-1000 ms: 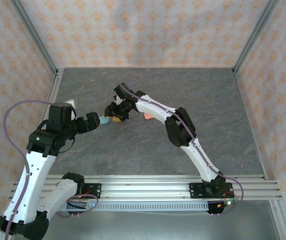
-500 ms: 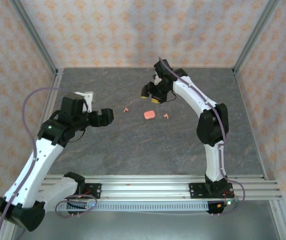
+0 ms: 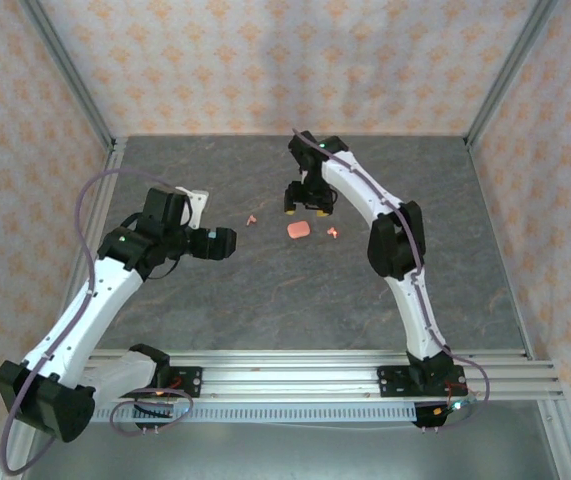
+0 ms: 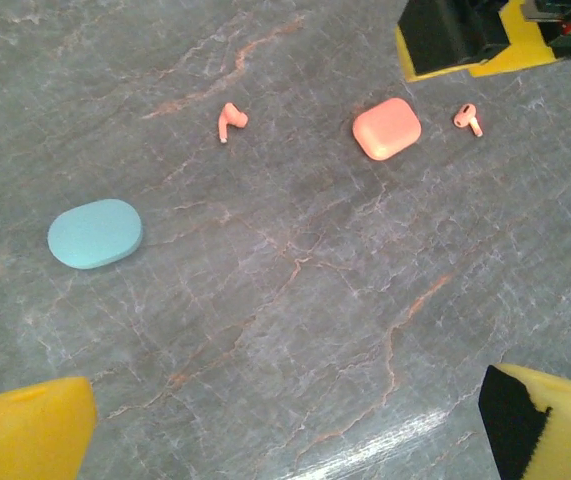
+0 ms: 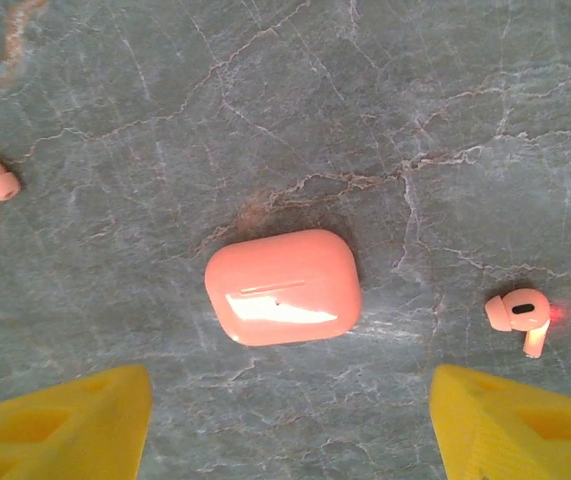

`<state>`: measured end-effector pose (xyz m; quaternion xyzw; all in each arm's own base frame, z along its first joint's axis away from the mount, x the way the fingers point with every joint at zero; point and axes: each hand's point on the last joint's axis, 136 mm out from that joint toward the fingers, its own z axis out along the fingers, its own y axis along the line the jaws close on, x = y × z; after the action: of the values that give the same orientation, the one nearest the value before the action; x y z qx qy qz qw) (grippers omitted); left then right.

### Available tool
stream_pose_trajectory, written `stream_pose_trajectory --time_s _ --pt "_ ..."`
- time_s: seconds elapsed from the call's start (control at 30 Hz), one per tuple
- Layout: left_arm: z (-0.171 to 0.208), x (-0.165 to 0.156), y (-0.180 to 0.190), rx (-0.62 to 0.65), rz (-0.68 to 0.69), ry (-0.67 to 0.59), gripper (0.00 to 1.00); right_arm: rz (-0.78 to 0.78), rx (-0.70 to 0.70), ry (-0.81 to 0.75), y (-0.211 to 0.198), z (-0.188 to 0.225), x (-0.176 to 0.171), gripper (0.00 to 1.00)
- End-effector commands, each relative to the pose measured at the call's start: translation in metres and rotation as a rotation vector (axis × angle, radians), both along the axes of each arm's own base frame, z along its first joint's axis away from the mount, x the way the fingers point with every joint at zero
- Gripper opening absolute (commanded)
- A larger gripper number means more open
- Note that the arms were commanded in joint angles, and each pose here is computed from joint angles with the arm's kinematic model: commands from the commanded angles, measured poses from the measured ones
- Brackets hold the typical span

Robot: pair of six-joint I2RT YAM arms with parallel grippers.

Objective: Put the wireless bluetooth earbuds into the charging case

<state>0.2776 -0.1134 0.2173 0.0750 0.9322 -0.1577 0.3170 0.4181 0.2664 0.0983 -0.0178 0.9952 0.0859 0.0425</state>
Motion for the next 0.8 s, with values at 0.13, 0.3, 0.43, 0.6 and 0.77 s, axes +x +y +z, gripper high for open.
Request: stream_pose_trajectory --time_s 0.13,0.3,0.43,0.6,0.77 --pt "-0.013 -0.012 -0.005 -0.015 -0.040 0.041 0.99 0.025 -0.154 0.011 -0.009 -0.024 0.001 0.76" --pt "-0.020 -0.004 -0.007 -0.037 -0.001 0.058 0.98 0.045 -0.131 0.053 -0.002 -0.041 -0.001 0.76" --pt "-0.022 0.007 -0.010 -0.055 0.026 0.062 0.99 0.061 -0.122 0.083 0.001 -0.054 -0.004 0.76" --pt "-0.027 0.015 -0.010 -0.040 0.039 0.079 0.99 0.078 -0.111 0.092 0.005 -0.061 -0.003 0.76" --pt "-0.028 0.019 -0.010 -0.030 0.048 0.088 0.99 0.089 -0.108 0.136 0.006 -0.072 -0.011 0.73"
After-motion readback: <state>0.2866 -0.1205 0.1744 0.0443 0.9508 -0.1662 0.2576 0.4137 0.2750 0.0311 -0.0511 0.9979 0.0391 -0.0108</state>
